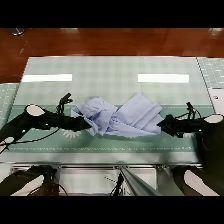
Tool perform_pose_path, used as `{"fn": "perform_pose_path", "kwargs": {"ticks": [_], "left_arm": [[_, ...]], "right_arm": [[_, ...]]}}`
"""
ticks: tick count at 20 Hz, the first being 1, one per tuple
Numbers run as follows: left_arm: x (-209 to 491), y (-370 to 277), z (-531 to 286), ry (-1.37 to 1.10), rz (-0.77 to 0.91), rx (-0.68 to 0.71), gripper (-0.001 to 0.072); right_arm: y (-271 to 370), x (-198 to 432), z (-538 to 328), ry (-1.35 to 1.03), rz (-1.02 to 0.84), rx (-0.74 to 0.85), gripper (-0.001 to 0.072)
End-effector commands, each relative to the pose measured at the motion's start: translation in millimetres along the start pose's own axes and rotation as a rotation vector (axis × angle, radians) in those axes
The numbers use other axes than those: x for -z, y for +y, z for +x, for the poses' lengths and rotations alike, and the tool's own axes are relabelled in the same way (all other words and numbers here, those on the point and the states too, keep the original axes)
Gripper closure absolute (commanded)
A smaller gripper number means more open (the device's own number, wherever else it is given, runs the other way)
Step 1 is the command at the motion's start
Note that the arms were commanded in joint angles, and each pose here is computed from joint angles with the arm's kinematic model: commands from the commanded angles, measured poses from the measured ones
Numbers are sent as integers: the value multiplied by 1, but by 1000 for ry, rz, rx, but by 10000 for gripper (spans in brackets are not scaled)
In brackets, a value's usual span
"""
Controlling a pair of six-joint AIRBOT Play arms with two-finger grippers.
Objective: Fold the shirts.
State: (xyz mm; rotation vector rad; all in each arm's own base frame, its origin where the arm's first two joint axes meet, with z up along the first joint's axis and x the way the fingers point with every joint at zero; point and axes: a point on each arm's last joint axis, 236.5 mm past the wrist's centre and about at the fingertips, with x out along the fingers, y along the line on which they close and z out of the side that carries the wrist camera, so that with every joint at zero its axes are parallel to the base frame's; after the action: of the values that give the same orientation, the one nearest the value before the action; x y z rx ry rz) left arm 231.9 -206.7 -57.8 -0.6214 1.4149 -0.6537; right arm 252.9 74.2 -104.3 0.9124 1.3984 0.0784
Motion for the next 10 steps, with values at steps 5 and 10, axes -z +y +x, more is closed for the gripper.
{"fn": "perform_pose_path", "kwargs": {"ticks": [5, 10], "left_arm": [[-103, -103, -123, -295, 250, 137, 685], [-149, -269, -360, -928, 654, 139, 684]], "right_arm": [[176, -95, -95, -206, -401, -161, 688], [345, -93, -354, -769, -810, -195, 688]]}}
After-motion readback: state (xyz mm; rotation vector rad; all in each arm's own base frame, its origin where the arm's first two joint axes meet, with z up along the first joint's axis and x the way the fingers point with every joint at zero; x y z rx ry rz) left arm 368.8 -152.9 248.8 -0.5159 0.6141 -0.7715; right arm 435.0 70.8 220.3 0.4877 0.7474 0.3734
